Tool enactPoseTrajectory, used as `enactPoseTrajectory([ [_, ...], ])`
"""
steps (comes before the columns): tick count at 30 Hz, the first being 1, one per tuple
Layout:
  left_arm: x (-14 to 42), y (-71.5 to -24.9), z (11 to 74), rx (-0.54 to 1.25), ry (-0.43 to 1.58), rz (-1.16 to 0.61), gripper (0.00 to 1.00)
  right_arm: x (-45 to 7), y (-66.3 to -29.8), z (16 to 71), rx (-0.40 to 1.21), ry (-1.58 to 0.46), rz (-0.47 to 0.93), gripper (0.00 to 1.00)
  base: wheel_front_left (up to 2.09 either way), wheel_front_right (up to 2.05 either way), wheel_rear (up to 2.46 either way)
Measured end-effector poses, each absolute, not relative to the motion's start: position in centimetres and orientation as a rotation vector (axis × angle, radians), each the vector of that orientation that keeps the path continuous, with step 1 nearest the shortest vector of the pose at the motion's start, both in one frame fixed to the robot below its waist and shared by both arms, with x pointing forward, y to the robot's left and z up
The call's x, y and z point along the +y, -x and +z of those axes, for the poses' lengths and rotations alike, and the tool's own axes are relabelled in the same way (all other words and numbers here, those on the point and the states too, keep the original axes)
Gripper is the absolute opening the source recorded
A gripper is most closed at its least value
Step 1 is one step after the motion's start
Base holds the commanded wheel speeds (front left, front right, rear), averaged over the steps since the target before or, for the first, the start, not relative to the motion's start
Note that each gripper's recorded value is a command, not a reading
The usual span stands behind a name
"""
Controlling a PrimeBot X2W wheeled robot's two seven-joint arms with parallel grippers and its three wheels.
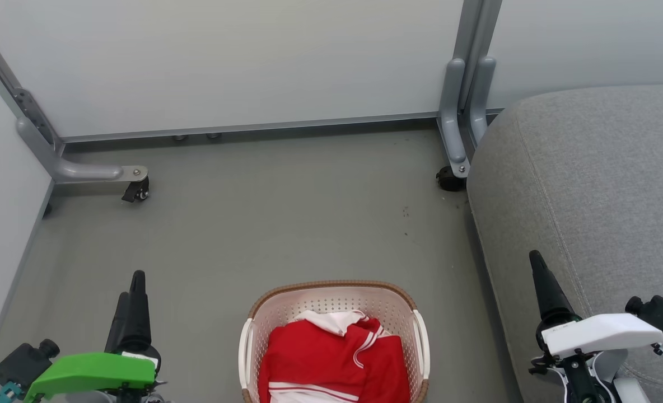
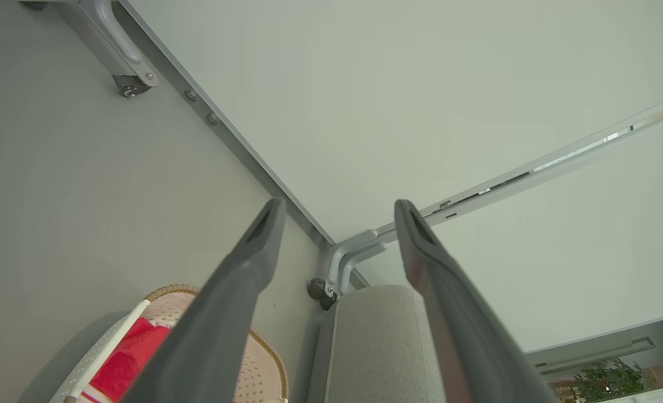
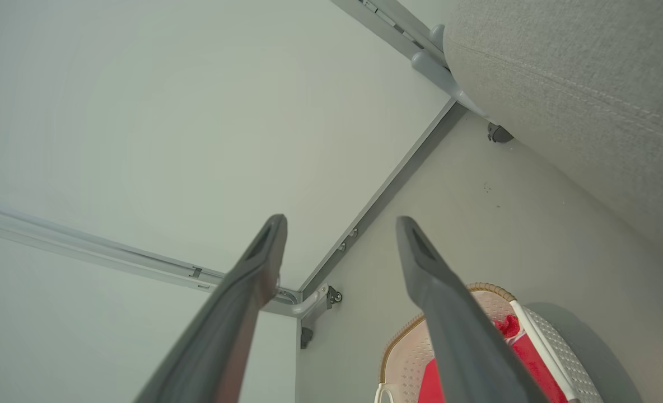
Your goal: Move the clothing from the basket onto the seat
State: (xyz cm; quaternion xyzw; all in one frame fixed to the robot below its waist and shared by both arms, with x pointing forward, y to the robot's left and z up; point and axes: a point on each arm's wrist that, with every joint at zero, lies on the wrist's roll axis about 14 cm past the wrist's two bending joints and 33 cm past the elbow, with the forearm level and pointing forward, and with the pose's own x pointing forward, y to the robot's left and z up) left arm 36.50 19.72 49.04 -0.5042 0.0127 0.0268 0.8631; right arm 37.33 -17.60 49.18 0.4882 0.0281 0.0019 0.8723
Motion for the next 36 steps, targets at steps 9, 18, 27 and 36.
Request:
enactPoseTrajectory([
  [9, 19.3, -36.3, 49.7, 0.014, 0.886, 0.04, 1.0, -16.0, -37.1, 49.7, 0.055, -0.841, 0.064, 1.0, 0.0, 0.0, 0.0],
  [18, 18.7, -35.8, 50.3, -0.007, 0.755, 0.019, 1.0, -14.8, -37.1, 51.0, 0.016, -0.697, 0.118, 1.0, 0.0, 0.0, 0.0],
  [27, 18.4, -35.5, 51.0, -0.033, 0.643, 0.008, 1.0, -13.8, -36.9, 51.8, -0.015, -0.574, 0.161, 1.0, 0.0, 0.0, 0.0],
  [36, 18.1, -35.2, 51.5, -0.056, 0.54, -0.006, 1.0, -13.0, -36.8, 52.5, -0.049, -0.463, 0.195, 1.0, 0.0, 0.0, 0.0],
])
